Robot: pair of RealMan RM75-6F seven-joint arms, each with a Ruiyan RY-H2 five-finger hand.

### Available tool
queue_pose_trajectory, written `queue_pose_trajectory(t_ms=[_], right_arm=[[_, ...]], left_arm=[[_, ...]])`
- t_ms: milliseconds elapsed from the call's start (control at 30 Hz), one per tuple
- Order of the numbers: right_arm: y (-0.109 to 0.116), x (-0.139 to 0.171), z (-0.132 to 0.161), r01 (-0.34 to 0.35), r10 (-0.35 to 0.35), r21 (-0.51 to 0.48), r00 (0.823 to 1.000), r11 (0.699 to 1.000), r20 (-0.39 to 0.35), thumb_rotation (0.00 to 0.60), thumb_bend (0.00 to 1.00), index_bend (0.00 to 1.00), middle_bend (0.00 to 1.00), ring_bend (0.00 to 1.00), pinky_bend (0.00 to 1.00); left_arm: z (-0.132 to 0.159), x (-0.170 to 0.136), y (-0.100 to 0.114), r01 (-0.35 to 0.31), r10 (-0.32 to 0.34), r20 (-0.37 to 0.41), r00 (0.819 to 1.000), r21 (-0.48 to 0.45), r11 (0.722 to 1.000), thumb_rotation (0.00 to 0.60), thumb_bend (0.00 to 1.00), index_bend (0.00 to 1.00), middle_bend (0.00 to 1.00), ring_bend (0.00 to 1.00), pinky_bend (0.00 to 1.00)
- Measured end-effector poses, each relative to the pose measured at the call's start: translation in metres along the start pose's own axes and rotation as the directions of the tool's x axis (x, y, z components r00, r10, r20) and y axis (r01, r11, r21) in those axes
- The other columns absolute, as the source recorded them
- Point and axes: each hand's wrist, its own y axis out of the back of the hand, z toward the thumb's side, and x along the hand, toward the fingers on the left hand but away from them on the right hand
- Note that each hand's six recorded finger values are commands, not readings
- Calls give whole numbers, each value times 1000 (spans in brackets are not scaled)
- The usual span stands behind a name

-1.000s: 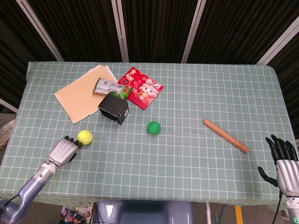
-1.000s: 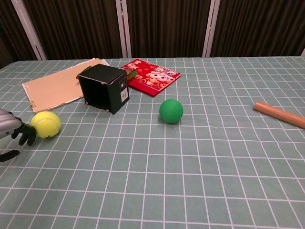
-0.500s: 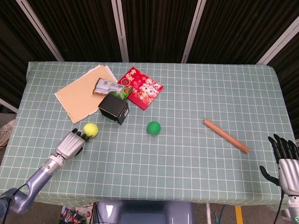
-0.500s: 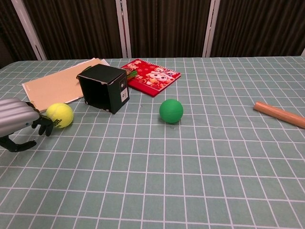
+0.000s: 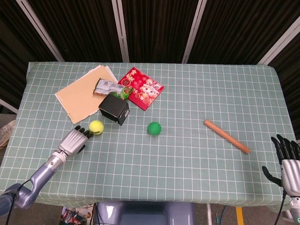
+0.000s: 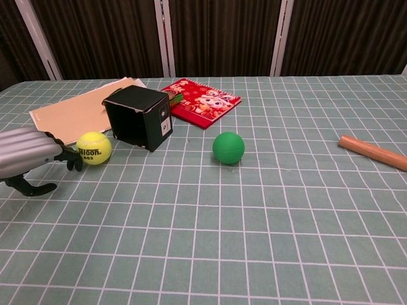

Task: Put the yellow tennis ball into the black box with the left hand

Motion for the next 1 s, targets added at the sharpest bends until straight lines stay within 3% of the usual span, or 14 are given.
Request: queue_pose_trajectory(t_ms=[233,700,1000], right_arm=[[1,0,0,2,-2,-1,1000,1000,-2,600,318,0,0,0,0],[1,0,-1,1,-1,2,1000,1000,-1,600,317,0,0,0,0],[3,0,-2,9,-9,-2,1000,1000,2,600,317,0,0,0,0]], left_arm=[[2,4,0,1,-1,2,1000,-8,1000,600,362,229,281,242,262],[10,23,4,-8,8,18,1000,-33,999,600,361,189,213,155,120],[15,35,15,-63,65,29,997,-66,996,600,360,181,211,150,119]])
